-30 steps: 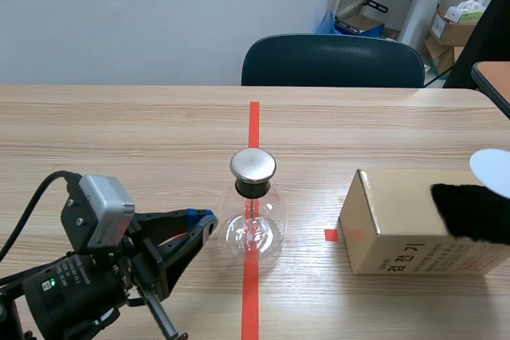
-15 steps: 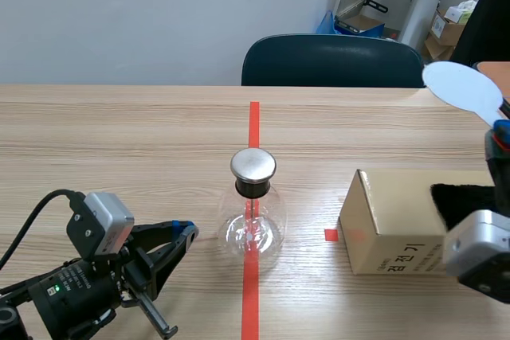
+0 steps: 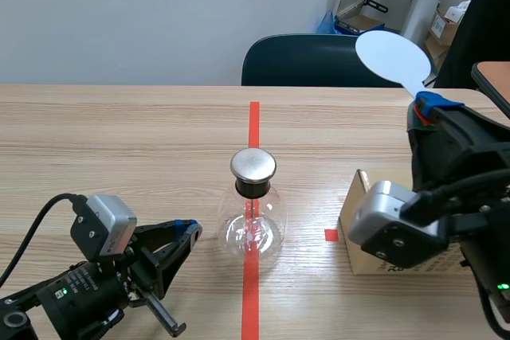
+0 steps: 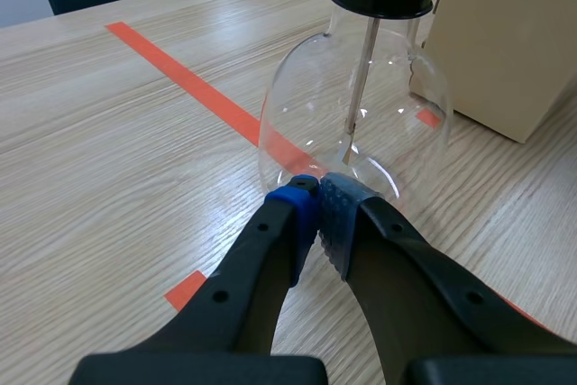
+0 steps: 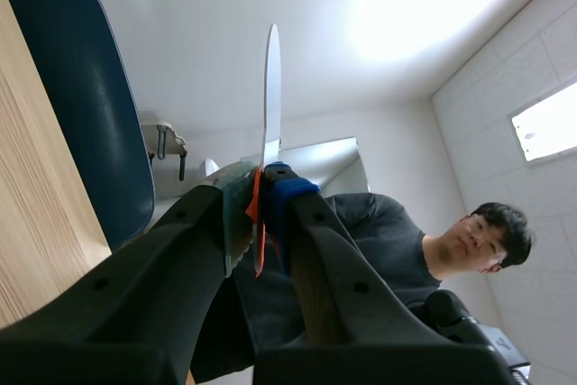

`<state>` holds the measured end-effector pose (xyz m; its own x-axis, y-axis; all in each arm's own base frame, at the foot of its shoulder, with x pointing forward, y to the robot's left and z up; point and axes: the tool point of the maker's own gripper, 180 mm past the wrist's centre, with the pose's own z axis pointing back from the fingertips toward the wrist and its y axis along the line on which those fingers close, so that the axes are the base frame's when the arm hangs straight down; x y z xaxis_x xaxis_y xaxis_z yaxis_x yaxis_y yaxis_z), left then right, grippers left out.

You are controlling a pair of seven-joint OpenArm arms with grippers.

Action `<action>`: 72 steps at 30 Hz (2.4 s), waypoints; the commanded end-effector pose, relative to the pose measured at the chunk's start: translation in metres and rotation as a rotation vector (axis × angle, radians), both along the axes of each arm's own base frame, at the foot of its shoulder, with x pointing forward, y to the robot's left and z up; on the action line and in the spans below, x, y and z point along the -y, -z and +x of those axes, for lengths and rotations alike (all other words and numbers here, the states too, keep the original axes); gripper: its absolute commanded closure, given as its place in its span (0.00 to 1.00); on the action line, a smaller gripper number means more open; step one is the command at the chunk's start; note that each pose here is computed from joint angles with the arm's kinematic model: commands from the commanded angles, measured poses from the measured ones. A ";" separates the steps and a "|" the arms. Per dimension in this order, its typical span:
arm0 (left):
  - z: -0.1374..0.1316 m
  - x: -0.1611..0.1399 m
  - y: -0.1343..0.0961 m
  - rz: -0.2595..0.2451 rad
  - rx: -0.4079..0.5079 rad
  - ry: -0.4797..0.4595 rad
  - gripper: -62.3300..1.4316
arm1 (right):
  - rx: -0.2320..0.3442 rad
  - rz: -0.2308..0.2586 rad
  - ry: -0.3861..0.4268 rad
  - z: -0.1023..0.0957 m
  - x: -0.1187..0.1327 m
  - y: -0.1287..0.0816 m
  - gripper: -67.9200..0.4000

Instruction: Do the electroscope experiment

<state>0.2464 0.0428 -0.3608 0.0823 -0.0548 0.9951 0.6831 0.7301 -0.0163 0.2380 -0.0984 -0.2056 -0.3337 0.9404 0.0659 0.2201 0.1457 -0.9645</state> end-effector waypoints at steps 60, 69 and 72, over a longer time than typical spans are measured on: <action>0.004 0.011 -0.009 -0.041 0.019 -0.014 0.92 | -0.129 -0.054 0.081 0.009 -0.027 0.075 0.97; 0.004 0.011 -0.009 -0.041 0.019 -0.014 0.92 | -0.129 -0.055 0.081 0.009 -0.027 0.075 0.97; 0.004 0.011 -0.009 -0.041 0.018 -0.014 0.92 | -0.129 -0.055 0.081 0.009 -0.027 0.075 0.97</action>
<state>0.2477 0.0333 -0.3607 0.0856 -0.0407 0.9955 0.6753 0.7370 -0.0279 0.2411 -0.0701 -0.2924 -0.2541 0.9657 0.0539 0.0556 0.0702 -0.9960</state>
